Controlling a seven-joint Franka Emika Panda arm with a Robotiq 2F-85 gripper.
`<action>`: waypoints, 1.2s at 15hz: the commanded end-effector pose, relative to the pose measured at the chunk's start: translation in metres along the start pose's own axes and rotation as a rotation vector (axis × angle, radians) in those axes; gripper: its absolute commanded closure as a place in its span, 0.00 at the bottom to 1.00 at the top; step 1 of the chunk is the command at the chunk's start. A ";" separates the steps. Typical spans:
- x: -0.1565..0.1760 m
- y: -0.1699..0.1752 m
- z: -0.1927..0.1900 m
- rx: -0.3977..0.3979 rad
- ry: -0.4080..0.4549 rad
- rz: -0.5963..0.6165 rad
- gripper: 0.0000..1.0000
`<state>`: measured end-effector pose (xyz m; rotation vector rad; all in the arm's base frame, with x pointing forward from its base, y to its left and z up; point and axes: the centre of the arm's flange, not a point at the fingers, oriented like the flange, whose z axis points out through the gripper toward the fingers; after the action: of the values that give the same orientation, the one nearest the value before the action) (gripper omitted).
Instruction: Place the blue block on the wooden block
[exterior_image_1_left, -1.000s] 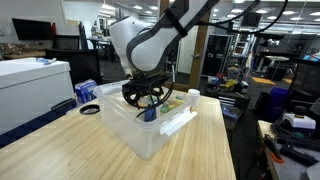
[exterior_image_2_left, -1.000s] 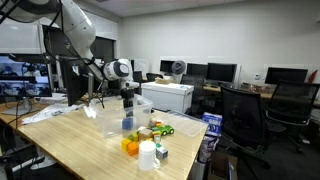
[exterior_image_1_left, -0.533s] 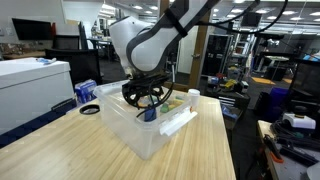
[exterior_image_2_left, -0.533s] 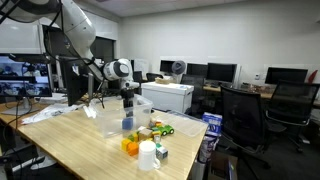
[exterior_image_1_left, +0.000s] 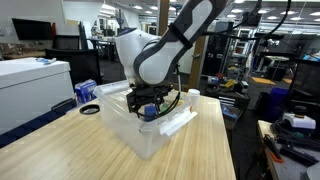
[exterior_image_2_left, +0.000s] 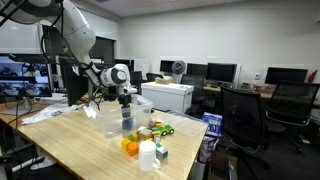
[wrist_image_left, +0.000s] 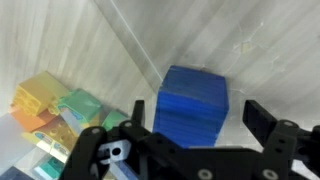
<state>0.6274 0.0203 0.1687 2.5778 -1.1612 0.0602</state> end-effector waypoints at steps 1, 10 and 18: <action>-0.002 0.016 0.025 0.027 -0.037 -0.031 0.25; -0.006 0.024 -0.006 0.053 0.010 -0.143 0.68; -0.014 0.054 -0.133 0.183 0.143 -0.271 0.68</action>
<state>0.6153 0.0380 0.2566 2.7797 -0.8409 0.2225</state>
